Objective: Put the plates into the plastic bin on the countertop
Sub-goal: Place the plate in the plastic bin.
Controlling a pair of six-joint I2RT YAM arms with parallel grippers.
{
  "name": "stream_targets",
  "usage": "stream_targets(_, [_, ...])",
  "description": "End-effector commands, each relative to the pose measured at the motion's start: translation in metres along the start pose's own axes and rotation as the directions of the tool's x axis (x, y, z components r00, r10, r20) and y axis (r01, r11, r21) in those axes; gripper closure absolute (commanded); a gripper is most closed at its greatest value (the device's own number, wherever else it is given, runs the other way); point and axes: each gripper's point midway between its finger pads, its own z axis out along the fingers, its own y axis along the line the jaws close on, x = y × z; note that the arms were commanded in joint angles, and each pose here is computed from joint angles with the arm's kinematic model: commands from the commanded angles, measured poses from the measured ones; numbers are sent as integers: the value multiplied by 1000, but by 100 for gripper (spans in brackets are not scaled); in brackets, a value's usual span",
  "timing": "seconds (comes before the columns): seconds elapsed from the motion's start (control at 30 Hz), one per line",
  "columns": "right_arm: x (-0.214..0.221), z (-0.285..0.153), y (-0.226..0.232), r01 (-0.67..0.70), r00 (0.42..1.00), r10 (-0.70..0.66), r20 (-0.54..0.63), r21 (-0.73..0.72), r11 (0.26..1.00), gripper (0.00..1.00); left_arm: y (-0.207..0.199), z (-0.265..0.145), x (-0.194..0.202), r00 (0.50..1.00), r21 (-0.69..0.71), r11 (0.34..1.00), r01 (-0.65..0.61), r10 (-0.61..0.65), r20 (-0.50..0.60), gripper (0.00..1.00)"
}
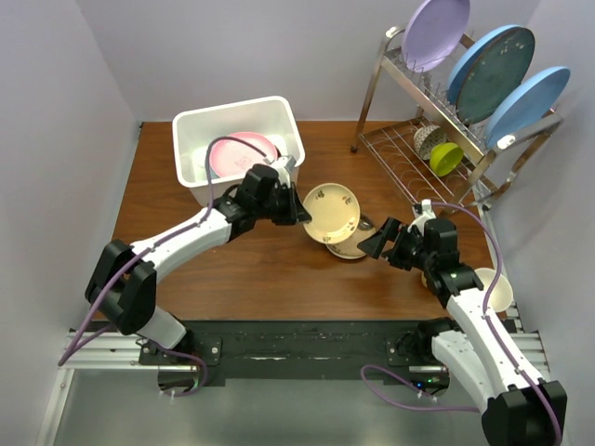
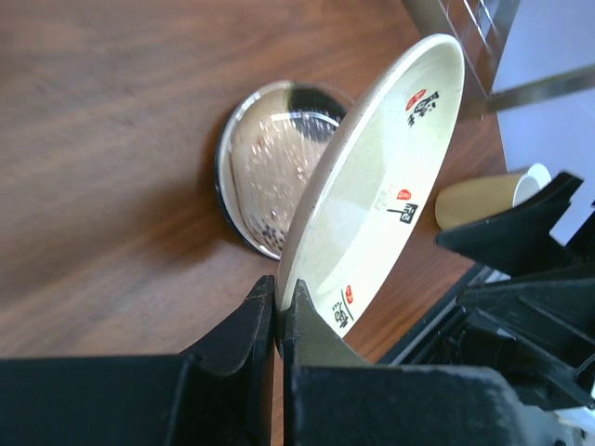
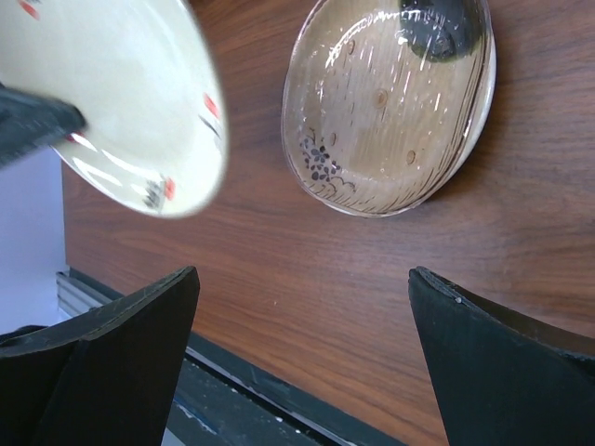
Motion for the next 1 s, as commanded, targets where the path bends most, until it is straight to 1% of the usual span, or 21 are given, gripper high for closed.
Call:
stream_targets(0.0, [-9, -7, 11, 34, 999, -33, 25, -27, 999, 1, -11, -31, -57, 989, -20, 997, -69, 71, 126, 100])
stream_targets(0.17, [-7, -6, 11, 31, 999, -31, 18, -30, 999, 1, -6, -51, -83, 983, -24, 998, -62, 65, 170, 100])
stream_targets(0.37, [-7, -6, 12, 30, 999, -29, 19, -38, 999, 1, 4, -69, -109, 975, -63, 996, -56, 68, 212, 100])
stream_targets(0.6, [-5, -6, 11, 26, 1000, -26, 13, -38, 999, 1, 22, -82, -134, 967, -95, 995, -15, 39, 251, 100])
stream_targets(0.97, [-2, -4, 10, 25, 1000, -25, 2, -39, 999, 1, 45, -96, -169, 958, -78, 996, 49, -25, 286, 100])
